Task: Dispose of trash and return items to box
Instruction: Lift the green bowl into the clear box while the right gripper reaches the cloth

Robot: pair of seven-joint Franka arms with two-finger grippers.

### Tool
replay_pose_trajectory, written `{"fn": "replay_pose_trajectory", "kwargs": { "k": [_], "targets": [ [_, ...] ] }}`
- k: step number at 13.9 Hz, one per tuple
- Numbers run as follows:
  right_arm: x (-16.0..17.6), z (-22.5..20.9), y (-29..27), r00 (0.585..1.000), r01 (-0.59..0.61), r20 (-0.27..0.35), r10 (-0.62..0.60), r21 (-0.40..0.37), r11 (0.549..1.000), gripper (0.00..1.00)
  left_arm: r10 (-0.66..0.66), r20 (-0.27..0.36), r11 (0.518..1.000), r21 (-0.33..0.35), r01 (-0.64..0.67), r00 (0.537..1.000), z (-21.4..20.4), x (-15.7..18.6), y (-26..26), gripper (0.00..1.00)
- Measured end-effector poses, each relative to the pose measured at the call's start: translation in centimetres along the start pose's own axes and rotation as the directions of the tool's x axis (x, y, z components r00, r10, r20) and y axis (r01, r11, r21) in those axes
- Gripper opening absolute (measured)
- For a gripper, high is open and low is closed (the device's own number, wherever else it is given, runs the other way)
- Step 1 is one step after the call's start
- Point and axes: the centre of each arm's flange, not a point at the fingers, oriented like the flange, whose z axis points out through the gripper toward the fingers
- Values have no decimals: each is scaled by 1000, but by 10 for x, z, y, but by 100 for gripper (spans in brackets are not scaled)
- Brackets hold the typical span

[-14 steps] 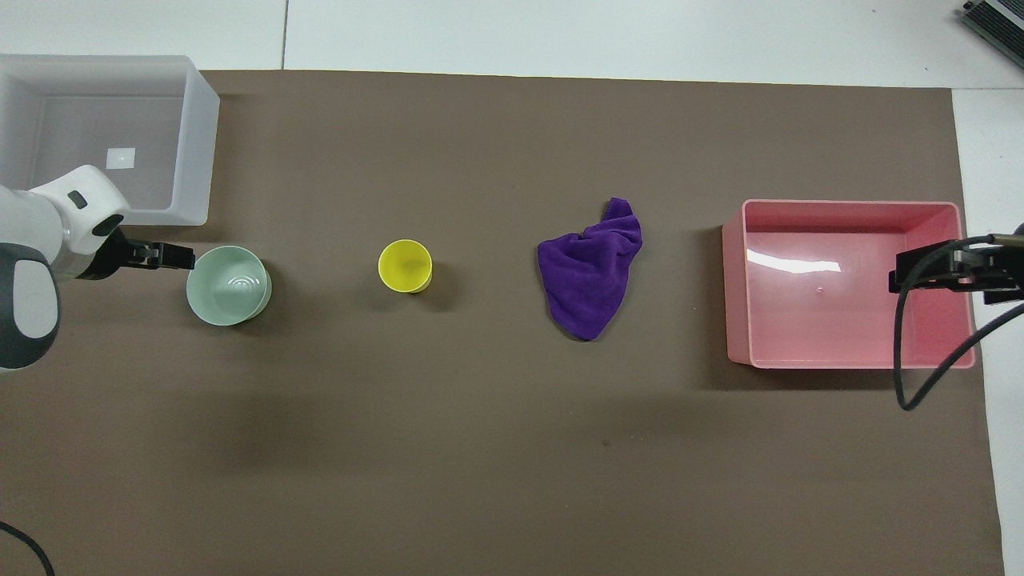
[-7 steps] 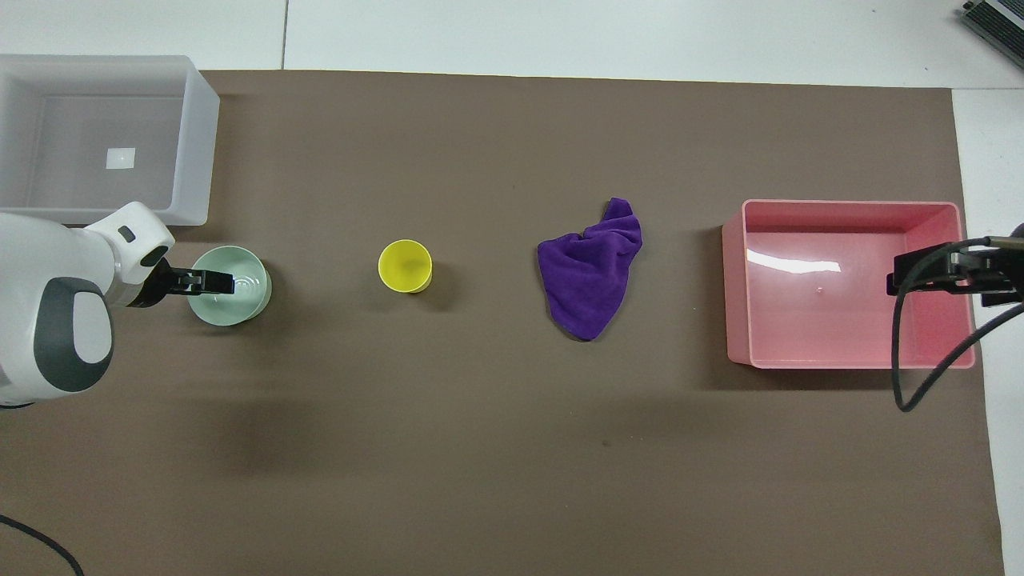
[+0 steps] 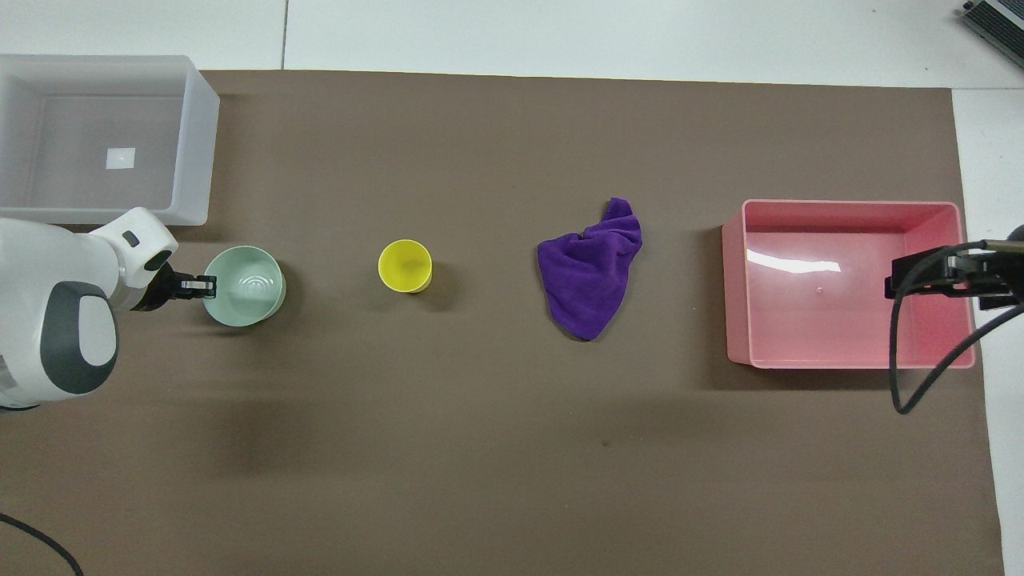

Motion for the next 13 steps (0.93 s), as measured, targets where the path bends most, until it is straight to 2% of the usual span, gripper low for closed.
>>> {"fn": "replay_pose_trajectory", "kwargs": {
  "k": [3,5,9,13],
  "targets": [
    [-5,5,1,1000,0,12,0,-1,1000,100,0,-32,1000,2,0,999,-19,10,-1,2],
    [-8,6,1,1000,0,14,0,-1,1000,100,-3,-44,1000,-1,3,999,-47,23,-5,2],
    [3,34,-14,997,27,-76,-26,10,1000,100,-16,-88,1000,-2,16,996,-111,50,-25,2],
    [8,62,-63,988,62,-143,-58,22,998,100,-21,-155,1000,8,22,988,-136,83,-39,2]
  ]
}}
